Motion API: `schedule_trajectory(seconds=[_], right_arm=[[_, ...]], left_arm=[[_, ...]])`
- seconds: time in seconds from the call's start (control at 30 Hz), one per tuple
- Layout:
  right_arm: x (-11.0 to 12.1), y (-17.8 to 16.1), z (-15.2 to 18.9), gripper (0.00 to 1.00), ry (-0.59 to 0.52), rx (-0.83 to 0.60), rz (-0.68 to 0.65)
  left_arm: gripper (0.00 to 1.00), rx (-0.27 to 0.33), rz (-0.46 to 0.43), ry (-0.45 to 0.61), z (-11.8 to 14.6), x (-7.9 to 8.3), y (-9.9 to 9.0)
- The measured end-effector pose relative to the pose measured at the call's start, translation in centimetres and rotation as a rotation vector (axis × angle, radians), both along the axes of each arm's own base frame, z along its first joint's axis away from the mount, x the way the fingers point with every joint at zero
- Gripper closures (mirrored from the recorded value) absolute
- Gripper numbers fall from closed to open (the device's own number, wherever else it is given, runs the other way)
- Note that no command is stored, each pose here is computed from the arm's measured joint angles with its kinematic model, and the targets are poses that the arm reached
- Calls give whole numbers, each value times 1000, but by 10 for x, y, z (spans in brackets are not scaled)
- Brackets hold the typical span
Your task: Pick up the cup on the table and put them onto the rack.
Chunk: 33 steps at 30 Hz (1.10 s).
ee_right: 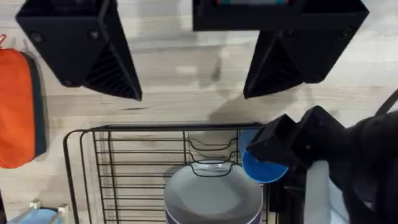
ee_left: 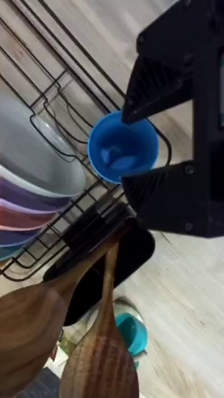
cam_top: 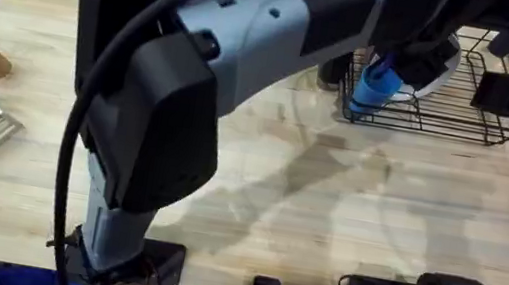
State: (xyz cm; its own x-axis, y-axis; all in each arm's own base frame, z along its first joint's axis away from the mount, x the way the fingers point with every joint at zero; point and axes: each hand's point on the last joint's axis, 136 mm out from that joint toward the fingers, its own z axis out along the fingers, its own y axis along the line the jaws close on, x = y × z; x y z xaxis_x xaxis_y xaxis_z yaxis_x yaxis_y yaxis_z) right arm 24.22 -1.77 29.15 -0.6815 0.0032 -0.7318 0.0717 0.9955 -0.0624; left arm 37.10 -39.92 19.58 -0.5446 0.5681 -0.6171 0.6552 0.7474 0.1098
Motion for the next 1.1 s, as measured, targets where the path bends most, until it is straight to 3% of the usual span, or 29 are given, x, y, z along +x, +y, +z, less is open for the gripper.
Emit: schedule_trajectory(seconds=[0.23,0.43,0.73,0.77,1.1], right_arm=[[0,0,0,5,0,0,0],[0,0,0,5,0,0,0],[1,0,1,6,-4,0,0],[1,0,1,5,-5,0,0],[1,0,1,5,-5,0,0]], left_arm=[[256,13,6,-6,2,4,7],[14,27,42,-7,17,9,32],[7,-8,110,-42,60,17,73],[7,-21,141,-55,80,16,95],[7,-55,311,-100,133,24,189]])
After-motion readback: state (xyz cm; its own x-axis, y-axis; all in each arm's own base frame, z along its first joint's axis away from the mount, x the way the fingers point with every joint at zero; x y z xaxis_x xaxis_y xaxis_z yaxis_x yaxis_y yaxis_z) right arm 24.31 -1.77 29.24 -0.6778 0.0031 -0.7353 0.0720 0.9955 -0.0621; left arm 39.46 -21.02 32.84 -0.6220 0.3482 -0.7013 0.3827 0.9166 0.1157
